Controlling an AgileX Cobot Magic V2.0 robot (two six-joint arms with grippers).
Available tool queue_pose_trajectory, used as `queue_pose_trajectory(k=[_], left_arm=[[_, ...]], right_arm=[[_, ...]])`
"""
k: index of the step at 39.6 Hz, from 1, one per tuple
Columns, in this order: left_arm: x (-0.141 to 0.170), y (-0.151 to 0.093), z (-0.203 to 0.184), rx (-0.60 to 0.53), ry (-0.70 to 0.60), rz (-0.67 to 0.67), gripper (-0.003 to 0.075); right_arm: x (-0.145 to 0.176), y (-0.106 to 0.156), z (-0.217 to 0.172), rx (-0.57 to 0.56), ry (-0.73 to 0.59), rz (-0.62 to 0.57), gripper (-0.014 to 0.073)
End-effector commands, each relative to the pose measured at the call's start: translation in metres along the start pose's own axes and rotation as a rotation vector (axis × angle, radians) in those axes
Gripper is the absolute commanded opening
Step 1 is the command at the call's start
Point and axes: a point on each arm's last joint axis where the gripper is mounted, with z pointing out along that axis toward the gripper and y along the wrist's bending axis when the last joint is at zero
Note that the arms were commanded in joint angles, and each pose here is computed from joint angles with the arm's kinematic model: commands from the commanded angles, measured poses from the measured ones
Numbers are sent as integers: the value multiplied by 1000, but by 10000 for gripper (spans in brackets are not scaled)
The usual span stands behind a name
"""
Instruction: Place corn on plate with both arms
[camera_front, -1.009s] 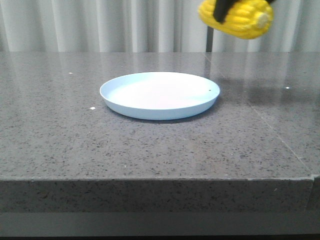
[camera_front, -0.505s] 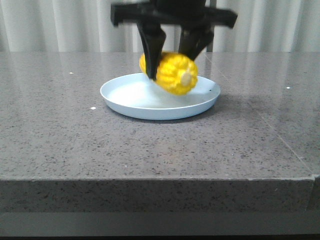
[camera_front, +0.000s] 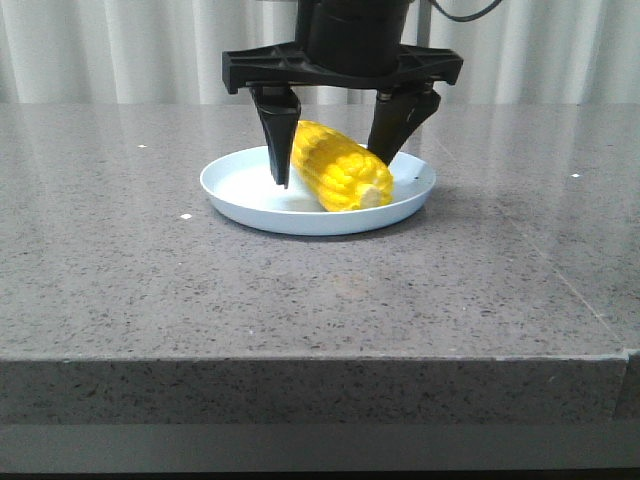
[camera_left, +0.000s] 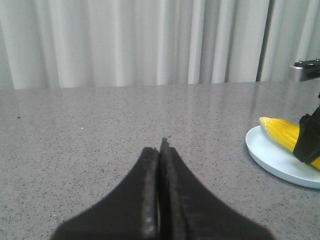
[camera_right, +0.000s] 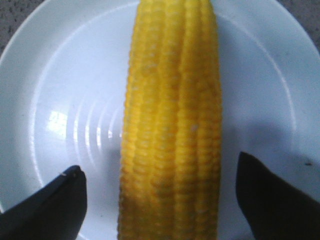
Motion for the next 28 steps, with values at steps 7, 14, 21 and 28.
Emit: queue_pose_trajectory(k=[7,14,21,28], left_arm=[[-13,0,-6,7,-111,-13,-20],[-13,0,-6,7,-111,-13,-20],[-13,0,-6,7,-111,-13,-20],[-13,0,-6,7,-111,-13,-20]], right_arm=[[-9,-6,-92,-64,-244,10,643],[-5,-11,-126,-87,-314,17,551],[-3,-14,-147,-104,-383,17,261],[-5,-16,-159,-109,-459,7,33]])
